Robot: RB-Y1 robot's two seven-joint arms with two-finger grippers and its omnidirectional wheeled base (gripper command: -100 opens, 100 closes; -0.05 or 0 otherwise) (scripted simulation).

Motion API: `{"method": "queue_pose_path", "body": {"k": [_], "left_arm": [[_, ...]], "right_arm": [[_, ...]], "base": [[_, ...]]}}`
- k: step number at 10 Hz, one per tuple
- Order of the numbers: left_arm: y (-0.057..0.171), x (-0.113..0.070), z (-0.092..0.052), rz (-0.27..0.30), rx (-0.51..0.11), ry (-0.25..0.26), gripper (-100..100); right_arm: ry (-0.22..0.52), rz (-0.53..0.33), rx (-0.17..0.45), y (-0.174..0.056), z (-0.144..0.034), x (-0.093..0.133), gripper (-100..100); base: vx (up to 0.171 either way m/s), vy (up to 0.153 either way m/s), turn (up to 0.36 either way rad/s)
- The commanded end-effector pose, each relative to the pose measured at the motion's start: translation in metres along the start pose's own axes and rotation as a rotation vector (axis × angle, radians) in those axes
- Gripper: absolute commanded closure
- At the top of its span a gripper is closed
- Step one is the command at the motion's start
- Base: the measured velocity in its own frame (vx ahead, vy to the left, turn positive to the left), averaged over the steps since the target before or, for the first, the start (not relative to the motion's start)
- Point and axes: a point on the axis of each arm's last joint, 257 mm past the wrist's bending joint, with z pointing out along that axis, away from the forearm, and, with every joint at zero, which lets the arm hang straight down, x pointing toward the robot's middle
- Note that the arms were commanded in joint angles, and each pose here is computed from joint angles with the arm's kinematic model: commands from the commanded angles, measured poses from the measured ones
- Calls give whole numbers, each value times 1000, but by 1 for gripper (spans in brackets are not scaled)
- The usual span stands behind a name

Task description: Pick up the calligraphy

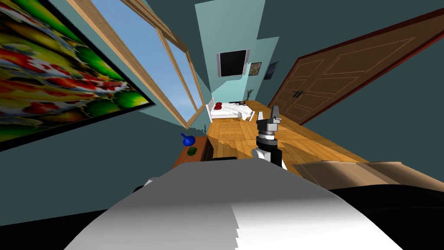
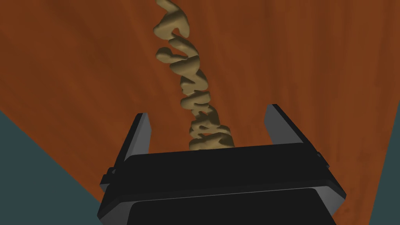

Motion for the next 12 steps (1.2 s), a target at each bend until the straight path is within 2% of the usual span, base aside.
{"method": "queue_pose_path", "body": {"k": [1, 2, 6, 7, 8, 11, 12], "left_arm": [[0, 0, 0, 0, 0, 0, -100], [0, 0, 1, -1, 2, 0, 100], [3, -2, 1, -6, -5, -3, 100], [3, -2, 1, -6, -5, -3, 0], [-9, -8, -11, -6, 0, -1, 100], [-8, -9, -10, -6, 0, -2, 100], [-8, -9, -10, -7, 0, -1, 0]], "right_arm": [[0, 0, 0, 0, 0, 0, 0], [0, 0, 0, 0, 0, 0, 0], [0, 0, 0, 0, 0, 0, 0], [0, 0, 0, 0, 0, 0, 0], [0, 0, 0, 0, 0, 0, 0], [0, 0, 0, 0, 0, 0, 0], [0, 0, 0, 0, 0, 0, 0]], "base": [[-8, 27, -1], [-1, 5, -1], [0, 0, 0], [0, 0, 0], [9, -45, -47], [7, -28, -4], [0, 0, 0]]}}
